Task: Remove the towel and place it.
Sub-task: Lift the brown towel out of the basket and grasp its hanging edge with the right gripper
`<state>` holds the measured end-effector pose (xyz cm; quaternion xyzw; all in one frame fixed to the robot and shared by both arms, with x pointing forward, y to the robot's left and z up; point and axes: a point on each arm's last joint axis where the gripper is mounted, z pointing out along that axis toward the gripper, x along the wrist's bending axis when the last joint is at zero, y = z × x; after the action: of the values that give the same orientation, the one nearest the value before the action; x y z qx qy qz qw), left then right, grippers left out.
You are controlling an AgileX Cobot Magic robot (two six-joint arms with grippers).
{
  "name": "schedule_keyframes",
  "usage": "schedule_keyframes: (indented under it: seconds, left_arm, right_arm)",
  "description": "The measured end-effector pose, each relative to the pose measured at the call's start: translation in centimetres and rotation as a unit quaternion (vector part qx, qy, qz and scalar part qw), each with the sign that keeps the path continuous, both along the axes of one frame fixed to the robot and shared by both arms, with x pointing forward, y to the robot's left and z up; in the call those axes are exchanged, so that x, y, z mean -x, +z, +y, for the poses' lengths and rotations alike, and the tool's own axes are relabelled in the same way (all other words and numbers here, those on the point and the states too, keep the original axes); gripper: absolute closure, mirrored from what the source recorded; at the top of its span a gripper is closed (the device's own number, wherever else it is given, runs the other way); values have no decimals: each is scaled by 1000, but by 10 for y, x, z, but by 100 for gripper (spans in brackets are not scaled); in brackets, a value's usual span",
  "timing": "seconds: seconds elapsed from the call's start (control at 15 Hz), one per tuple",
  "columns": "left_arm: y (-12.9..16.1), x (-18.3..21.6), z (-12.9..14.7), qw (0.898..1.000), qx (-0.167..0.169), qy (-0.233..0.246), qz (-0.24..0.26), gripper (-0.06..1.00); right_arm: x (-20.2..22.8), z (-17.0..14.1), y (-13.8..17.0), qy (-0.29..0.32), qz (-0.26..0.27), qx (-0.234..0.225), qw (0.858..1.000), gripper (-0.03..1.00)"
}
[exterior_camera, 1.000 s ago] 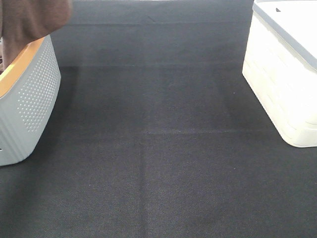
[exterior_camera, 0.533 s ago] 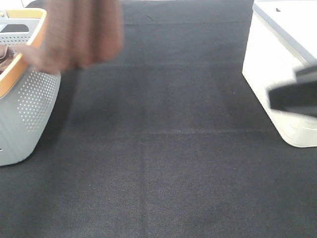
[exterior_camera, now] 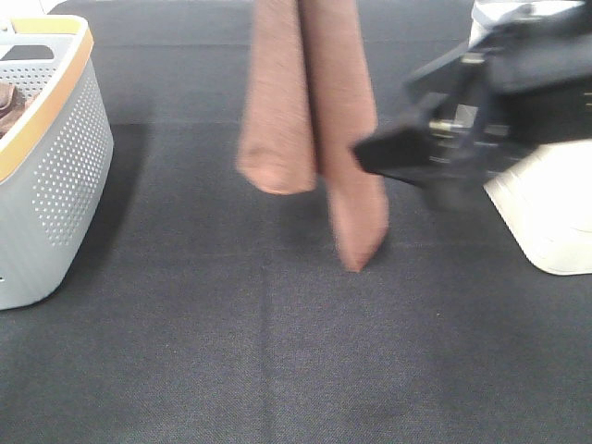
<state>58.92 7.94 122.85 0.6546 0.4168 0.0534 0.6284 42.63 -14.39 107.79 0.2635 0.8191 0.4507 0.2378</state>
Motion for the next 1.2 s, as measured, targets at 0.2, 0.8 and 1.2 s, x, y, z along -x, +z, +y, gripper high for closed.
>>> schedule_keyframes:
  seconds: [0.2,0.8,1.2]
  left_arm:
    - [-2,5,-16,1000,1,-6,-12,94]
    - [-3,5,-29,999,-7,6,-51,94]
    - [-3,6,-30,999,-8,5,-51,94]
  right_arm:
    - [-19,18,-16,-31,-14,-19,999,30]
    - [-16,56,-39,-20,5,-45,999,32]
    - [-18,71,-39,-35,-51,-79,995,32]
